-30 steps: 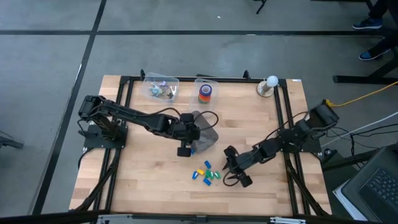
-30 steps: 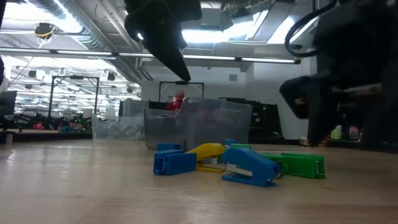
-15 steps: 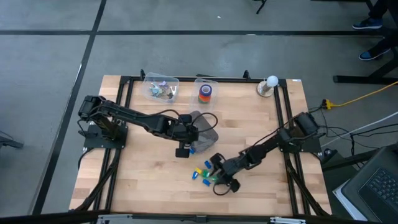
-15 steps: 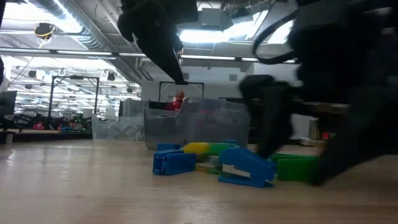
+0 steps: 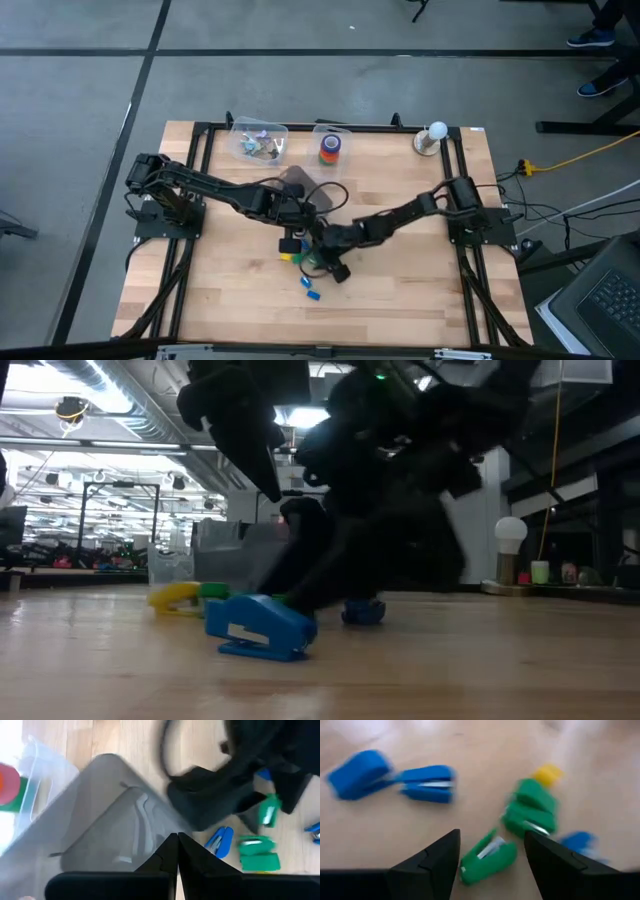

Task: Pick and place Stapler, Stapler remover, tape
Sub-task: Move the black bin to the center of the table

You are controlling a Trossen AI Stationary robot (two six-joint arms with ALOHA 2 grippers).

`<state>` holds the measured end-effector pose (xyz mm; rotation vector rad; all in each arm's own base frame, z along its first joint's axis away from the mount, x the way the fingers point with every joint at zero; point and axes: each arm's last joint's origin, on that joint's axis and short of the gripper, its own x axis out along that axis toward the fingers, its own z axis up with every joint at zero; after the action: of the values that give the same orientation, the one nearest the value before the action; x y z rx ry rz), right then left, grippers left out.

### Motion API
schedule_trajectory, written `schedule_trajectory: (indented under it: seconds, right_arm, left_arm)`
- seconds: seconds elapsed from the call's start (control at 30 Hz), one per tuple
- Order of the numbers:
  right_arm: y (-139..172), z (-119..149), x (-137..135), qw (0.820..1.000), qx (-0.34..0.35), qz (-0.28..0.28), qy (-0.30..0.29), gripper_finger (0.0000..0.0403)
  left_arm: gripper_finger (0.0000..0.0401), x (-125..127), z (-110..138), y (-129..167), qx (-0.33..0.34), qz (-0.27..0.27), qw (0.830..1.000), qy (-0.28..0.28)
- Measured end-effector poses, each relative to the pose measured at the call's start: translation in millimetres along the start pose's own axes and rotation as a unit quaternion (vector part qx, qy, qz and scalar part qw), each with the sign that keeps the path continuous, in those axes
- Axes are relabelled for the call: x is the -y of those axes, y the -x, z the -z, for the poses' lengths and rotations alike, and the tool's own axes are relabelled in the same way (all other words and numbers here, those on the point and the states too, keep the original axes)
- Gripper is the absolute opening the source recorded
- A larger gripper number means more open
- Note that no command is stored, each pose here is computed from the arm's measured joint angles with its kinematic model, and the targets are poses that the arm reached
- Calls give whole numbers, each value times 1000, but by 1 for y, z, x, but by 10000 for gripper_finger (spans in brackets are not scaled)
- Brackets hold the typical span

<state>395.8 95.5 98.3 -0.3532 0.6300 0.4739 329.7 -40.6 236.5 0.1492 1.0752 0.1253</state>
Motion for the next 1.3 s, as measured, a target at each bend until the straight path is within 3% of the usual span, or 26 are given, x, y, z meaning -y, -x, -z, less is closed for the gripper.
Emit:
schedule_trajectory:
  seconds: [0.2,0.33,0.53,0.83,1.07,1.3]
  right_arm:
    - [20,-23,6,996,-78,-20,24,225]
    - [36,-35,5,994,-94,-26,45,225]
    - [65,-39,6,990,-136,-42,21,225]
    - [121,-49,2,978,-172,-107,-43,225]
    - [171,-28,-15,983,-116,-76,-119,225]
    - [222,-1,-40,979,-1,-11,-204,225]
  left_arm:
    - [2,0,1,0,-5,-1,1000,4]
    - [4,0,1,0,-5,-3,1000,-1]
    - [2,-1,2,1,-10,-12,1000,-3]
    - [2,18,12,14,-47,80,995,-28]
    - [5,28,18,19,-62,58,994,-67]
    - [5,25,21,19,-75,36,991,-101]
